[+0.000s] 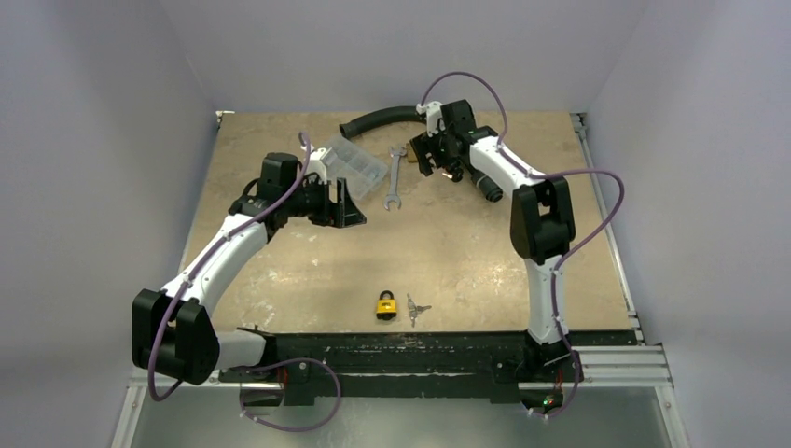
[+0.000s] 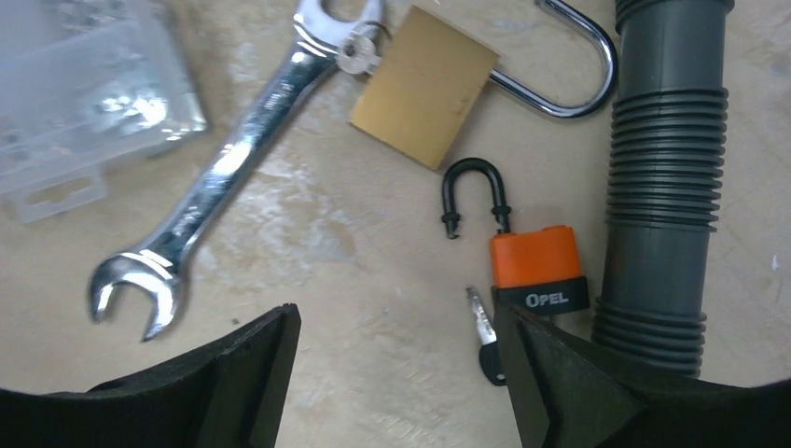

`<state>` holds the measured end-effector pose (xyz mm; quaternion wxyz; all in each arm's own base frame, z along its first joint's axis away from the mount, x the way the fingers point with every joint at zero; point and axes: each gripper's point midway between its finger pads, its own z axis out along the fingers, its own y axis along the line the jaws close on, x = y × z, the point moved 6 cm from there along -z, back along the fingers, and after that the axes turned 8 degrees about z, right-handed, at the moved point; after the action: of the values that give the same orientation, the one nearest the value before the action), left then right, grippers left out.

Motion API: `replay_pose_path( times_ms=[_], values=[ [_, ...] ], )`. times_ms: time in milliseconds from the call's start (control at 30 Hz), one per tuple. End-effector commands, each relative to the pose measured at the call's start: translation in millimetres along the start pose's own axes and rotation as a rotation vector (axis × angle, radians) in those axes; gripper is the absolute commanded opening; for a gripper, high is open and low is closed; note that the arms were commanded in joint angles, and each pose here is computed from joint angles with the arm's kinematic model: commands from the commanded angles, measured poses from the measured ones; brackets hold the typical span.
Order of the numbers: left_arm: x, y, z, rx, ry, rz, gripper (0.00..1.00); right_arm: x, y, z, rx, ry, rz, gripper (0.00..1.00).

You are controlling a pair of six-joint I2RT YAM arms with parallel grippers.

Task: Lock with the key
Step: Pick up the lock from the center of the board.

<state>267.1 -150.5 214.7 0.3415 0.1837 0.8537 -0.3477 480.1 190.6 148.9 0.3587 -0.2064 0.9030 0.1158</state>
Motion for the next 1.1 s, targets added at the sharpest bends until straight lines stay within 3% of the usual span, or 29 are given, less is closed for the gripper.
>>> replay_pose_path(
  times_ms=[0, 833, 967, 1067],
  values=[
    [-17.4, -9.1, -11.3, 0.029, -0.056, 0.062, 0.76, -19.0, -23.1, 8.2, 0.026, -0.038, 0.031, 0.85],
    [-26.6, -5.5, -11.4, 0.103, -0.082, -0.032, 0.75, 4.6, -64.0, 59.5, 0.143, 0.013, 0.087, 0.89],
    [-25.6, -3.5, -10.7, 0.105, -0.085, -0.038, 0.75, 12.1, -55.9, 53.9, 0.090, 0.040, 0.093, 0.78],
    [-26.0, -3.0, -11.1, 0.107, -0.087, -0.042, 0.75, 20.1, -51.9, 44.2, 0.075, 0.054, 0.093, 0.63]
  ],
)
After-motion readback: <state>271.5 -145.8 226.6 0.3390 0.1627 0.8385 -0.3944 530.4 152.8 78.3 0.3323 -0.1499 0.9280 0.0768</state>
